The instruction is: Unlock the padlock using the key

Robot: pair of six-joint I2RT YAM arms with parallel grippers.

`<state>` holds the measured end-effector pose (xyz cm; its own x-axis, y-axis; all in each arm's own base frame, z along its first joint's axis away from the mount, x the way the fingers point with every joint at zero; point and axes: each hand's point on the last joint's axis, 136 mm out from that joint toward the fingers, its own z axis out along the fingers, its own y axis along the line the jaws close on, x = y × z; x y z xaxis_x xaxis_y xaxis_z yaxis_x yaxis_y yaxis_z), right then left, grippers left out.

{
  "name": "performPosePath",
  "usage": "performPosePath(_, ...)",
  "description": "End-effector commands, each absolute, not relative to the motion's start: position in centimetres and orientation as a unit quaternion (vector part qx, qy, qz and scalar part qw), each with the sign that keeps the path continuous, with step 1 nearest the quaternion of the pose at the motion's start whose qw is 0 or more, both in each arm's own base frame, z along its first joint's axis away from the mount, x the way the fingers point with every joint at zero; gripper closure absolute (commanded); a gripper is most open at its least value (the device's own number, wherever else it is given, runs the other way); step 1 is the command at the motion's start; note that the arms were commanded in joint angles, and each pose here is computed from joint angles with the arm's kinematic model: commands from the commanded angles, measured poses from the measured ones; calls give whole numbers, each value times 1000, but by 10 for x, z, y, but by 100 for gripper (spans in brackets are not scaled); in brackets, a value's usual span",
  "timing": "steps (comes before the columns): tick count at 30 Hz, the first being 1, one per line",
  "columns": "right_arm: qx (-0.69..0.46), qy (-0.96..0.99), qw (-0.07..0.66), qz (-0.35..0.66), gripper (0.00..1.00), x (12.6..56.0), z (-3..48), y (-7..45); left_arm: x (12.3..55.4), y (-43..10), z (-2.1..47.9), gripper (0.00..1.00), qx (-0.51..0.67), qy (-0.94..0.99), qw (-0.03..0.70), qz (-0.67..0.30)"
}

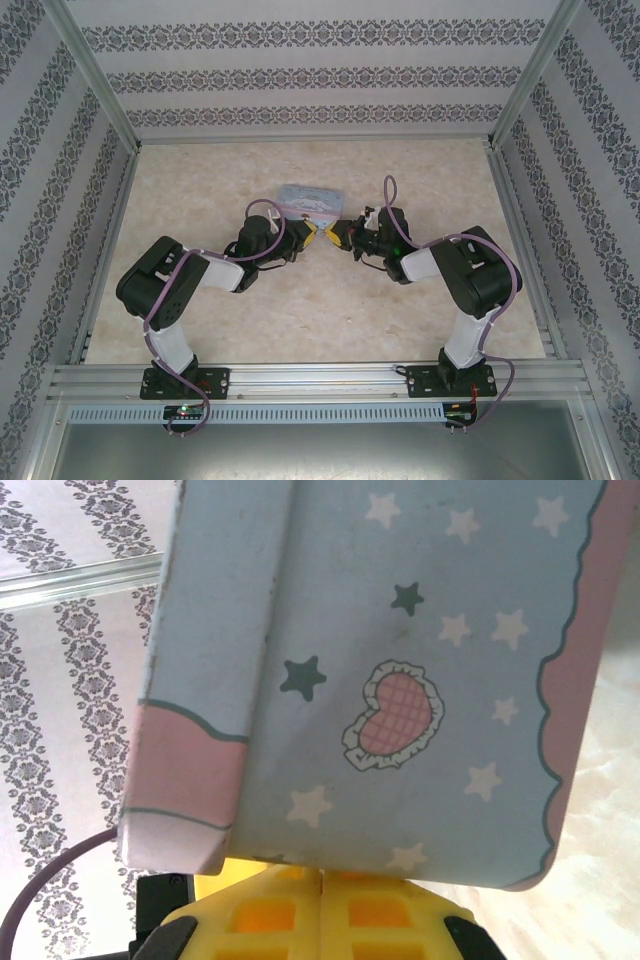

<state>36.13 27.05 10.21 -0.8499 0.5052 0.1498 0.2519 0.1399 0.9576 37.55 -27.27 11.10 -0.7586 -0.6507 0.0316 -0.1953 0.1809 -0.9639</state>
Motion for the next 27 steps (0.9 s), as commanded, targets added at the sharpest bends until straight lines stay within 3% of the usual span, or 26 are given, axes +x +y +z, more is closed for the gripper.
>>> performPosePath(1,233,740,137,616,100,376,120,279,359,-303,154,100,-227,726,175,-625)
performPosePath(27,190,760,154,602,100,380,135,295,368,-302,147,100,-276,717,174,-617)
